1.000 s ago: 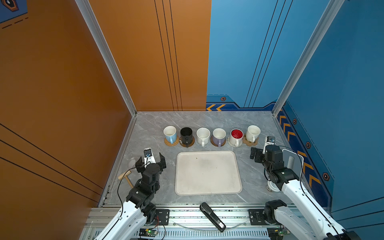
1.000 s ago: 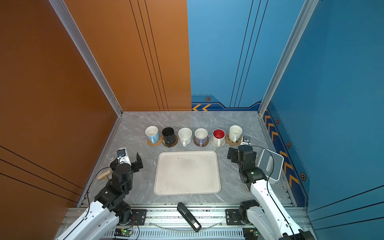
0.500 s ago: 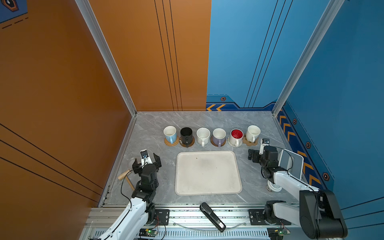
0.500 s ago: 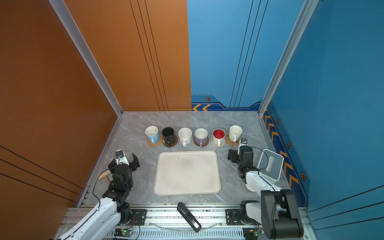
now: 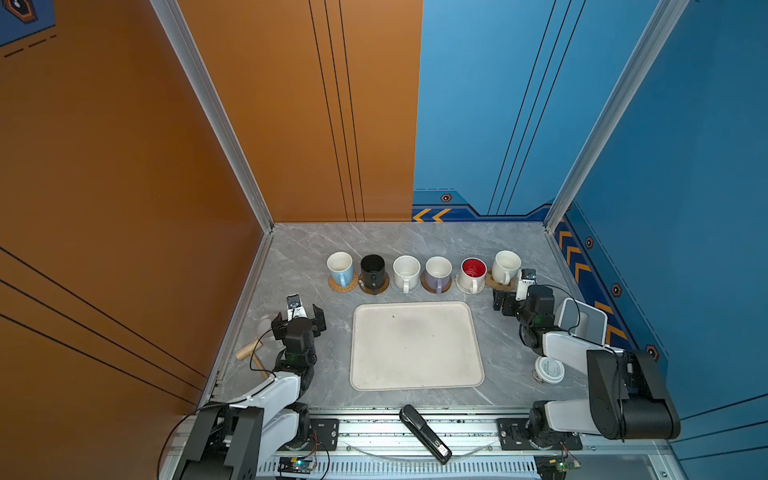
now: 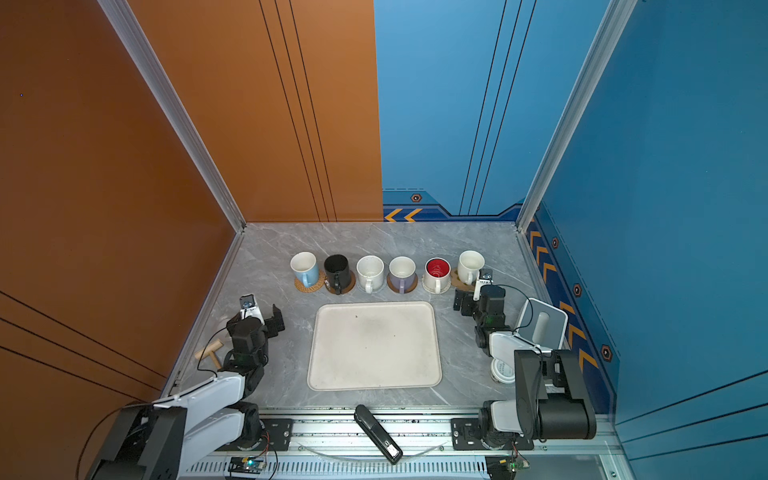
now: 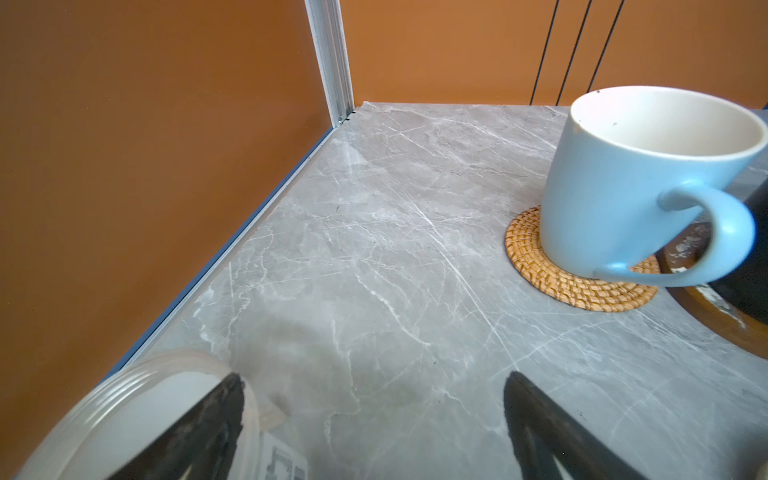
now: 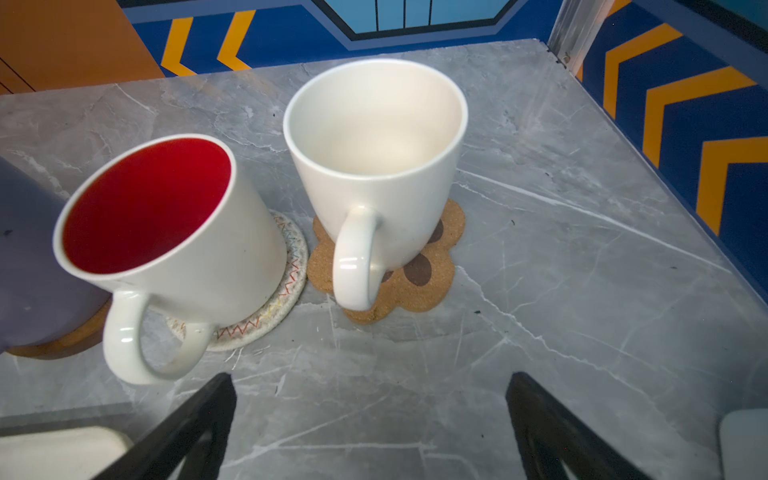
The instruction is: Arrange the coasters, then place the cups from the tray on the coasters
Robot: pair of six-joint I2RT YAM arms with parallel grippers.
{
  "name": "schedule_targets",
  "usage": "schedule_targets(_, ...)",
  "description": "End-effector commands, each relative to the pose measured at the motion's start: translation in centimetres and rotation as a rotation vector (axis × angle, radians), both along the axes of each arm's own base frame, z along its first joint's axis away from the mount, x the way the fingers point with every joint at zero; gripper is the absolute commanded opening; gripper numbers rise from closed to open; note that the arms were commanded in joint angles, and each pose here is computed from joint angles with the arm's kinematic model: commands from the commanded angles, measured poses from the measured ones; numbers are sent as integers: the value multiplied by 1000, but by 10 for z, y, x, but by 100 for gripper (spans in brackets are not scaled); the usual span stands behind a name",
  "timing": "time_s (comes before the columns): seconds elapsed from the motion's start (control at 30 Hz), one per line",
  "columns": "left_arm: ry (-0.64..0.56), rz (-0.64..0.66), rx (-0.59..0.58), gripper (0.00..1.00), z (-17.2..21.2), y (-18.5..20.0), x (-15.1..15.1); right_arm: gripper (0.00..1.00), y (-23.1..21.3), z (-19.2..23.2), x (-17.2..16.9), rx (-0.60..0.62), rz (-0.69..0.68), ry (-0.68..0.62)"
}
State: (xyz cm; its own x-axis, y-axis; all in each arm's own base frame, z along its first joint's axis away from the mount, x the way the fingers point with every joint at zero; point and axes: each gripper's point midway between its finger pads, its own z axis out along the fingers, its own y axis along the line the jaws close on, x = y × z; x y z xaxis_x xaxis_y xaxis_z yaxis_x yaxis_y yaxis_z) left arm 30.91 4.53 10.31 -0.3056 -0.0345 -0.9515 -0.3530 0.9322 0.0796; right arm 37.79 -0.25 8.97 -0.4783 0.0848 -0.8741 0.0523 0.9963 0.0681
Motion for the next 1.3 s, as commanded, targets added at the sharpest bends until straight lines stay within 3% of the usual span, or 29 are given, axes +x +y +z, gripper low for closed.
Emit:
schedule_targets(0.0,-105,-57,-16,98,27,-9,22,100,5,19,14,12,41,-85)
schedule_targets(0.6,-164,-107,6,98,23,-14,41,100,18,27,4,13,119,-146)
schedule_targets(0.77,-161,-179,46,98,10,-29,51,100,18,25,4,-17,132,-184)
schedule_targets(1.0,-146,-152,48,98,4,-26,54,100,10,9,7,-17,86,-243)
schedule_targets(1.27,-133,-105,45,98,4,-18,56,100,5,4,16,-9,62,-180)
